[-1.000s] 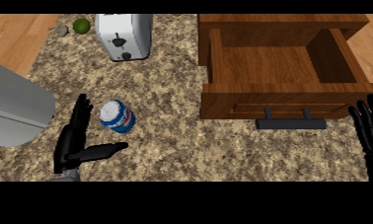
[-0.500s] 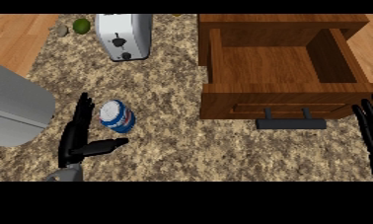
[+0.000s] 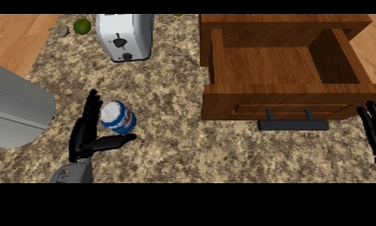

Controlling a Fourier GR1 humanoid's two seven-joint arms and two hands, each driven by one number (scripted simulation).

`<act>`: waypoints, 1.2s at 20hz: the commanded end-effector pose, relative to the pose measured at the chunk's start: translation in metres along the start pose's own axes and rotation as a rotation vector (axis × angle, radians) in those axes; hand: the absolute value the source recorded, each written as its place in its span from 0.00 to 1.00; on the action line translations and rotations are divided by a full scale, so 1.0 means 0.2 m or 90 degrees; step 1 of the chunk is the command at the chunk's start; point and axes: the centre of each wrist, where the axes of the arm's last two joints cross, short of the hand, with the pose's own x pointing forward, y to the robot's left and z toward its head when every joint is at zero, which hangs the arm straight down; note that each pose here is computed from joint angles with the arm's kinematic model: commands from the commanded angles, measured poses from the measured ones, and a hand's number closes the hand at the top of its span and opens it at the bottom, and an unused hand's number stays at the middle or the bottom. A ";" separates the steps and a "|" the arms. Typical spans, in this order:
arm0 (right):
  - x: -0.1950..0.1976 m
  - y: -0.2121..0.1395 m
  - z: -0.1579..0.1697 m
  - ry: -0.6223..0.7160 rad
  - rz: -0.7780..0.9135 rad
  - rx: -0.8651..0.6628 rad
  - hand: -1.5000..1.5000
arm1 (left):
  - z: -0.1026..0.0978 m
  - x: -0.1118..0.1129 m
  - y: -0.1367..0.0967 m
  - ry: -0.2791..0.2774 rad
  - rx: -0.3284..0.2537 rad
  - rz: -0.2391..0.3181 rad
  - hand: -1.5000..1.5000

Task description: Pick up the can, place it into the drawer and close the drawer

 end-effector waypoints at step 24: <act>-0.03 -0.06 -0.02 -0.003 -0.016 -0.003 0.00 | -0.20 0.12 -0.21 -0.038 -0.083 0.081 1.00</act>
